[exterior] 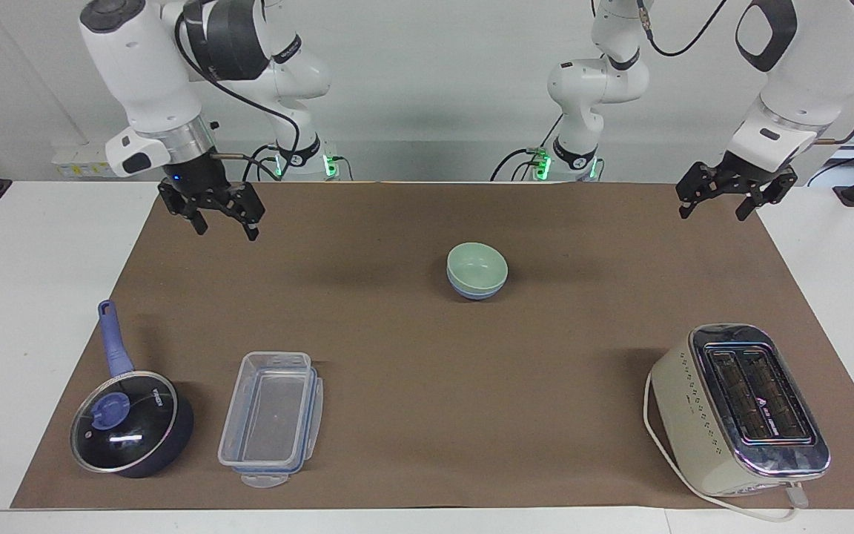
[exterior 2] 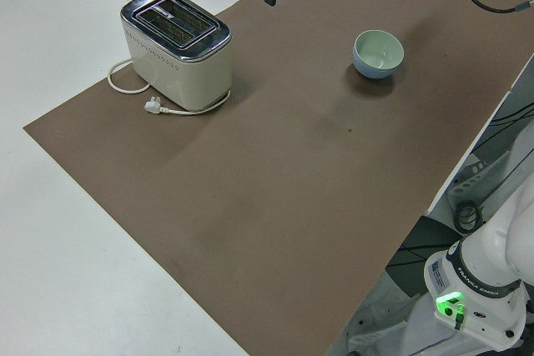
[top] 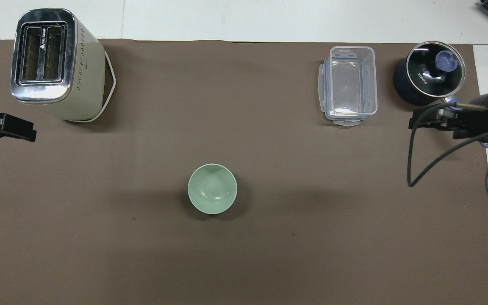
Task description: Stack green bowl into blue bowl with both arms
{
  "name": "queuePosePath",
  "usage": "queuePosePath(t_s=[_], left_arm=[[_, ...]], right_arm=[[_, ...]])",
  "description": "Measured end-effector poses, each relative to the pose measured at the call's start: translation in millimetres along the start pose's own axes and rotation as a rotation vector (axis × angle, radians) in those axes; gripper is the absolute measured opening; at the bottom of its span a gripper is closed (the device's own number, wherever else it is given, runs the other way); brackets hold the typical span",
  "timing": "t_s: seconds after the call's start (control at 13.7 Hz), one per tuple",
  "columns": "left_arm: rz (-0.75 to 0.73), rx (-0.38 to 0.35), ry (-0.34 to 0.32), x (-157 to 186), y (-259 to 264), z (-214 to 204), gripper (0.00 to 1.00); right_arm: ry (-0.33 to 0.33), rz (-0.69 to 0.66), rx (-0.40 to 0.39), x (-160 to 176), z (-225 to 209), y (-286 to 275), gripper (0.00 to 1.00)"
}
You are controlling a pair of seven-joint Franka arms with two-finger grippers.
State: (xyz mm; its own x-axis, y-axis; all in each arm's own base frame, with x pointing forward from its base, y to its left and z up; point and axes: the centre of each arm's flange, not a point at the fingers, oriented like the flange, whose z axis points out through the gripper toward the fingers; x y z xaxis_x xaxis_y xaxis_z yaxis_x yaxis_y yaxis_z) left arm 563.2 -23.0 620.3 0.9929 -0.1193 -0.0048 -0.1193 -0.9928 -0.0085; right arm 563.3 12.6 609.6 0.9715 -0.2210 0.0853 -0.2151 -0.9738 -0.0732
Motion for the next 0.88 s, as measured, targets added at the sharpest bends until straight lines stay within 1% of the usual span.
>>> queuePosePath(t_s=[0.15, 0.29, 0.44, 0.88], left_arm=[[0.0, 0.0, 0.0, 0, 0, 0, 1.0], [0.0, 0.0, 0.0, 0, 0, 0, 1.0], [0.0, 0.0, 0.0, 0, 0, 0, 1.0], [0.0, 0.0, 0.0, 0, 0, 0, 1.0]], right_arm=[[-0.014, 0.013, -0.022, -2, -27, 12, 1.0], [-0.047, 0.002, -0.07, -8, -45, 18, 1.0], [-0.065, -0.001, -0.078, -9, -57, 17, 1.0], [-0.085, -0.011, -0.081, -4, -50, 11, 1.0]])
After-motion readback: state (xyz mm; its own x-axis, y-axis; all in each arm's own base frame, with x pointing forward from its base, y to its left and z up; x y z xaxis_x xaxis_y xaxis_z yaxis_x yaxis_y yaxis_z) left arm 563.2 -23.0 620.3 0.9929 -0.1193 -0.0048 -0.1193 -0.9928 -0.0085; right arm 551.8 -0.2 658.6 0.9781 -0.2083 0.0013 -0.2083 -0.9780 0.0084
